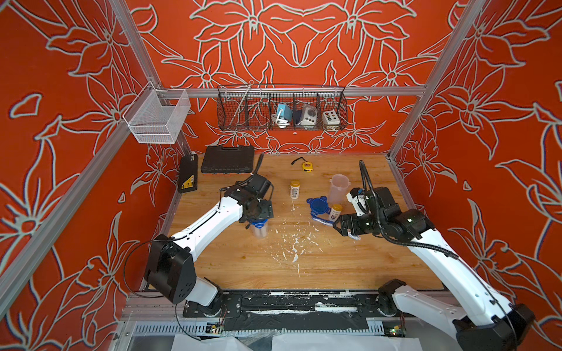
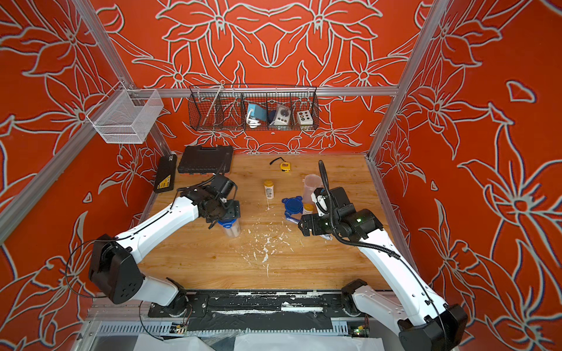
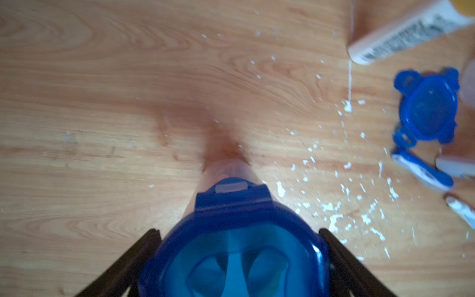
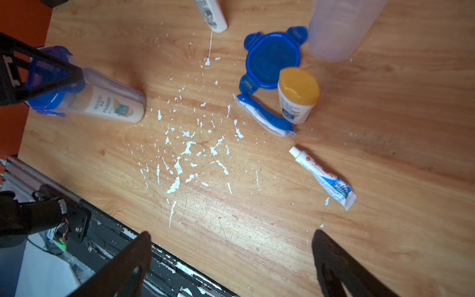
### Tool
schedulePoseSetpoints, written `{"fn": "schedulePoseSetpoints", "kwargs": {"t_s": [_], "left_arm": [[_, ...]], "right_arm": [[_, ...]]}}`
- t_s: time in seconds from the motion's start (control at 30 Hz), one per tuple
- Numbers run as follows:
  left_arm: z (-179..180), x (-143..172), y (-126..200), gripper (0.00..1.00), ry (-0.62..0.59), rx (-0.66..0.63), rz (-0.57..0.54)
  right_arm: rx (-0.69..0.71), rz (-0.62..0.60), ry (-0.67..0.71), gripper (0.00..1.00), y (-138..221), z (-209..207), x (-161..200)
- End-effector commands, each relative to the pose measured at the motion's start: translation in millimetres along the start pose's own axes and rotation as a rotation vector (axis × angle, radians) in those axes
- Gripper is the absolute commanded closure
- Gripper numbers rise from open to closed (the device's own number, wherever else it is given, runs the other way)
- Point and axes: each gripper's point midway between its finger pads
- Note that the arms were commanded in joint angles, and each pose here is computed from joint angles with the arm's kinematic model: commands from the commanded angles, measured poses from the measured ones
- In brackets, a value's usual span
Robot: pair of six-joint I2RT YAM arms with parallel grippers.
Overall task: Pack away toiletry kits
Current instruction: Place the container at the center of the board.
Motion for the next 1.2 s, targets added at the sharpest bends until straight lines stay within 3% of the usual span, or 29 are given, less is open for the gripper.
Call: {"fn": "schedulePoseSetpoints", "kwargs": {"t_s": [0.0,0.23,0.33,0.67,0.97,1.17], "left_arm": [[17.3,-18.1,-5.2,0.28,0.008,0.016,-0.031],[28.5,-28.3,-15.5,0.25,0.039,0.036,-0.033],[29.4,-29.3,-12.3,0.02,0.04,0.033,-0.04],[30.5,-41.6,25.6,0.02,0.051,0.042,-0.112],[41.6,-20.0,63.3,0.02,0.039,0.056,-0.112],[24.8,-0.5,104.0,0.02,0.076,0.256,-0.154]], "right_arm": [[0.12,0.047,0.027,0.02,3.6,-19.8,-1.5],[0.187,0.062,0.031,0.03,6.2,-27.8,-17.2],[0.212,0.077,0.032,0.03,5.2,-33.1,-16.8],[0.244,0.057,0.009,0.02,-10.1,-45.9,-40.9],[0.281,-0.03,-0.047,0.02,-18.8,-78.2,-101.6],[0.267,-0.07,-0.075,0.02,-36.4,-99.1,-146.7]]}}
Point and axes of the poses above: each gripper's point midway between its finger pads, its own y axis back along the fingers, its own z axis along the line the jaws close on, x = y × z
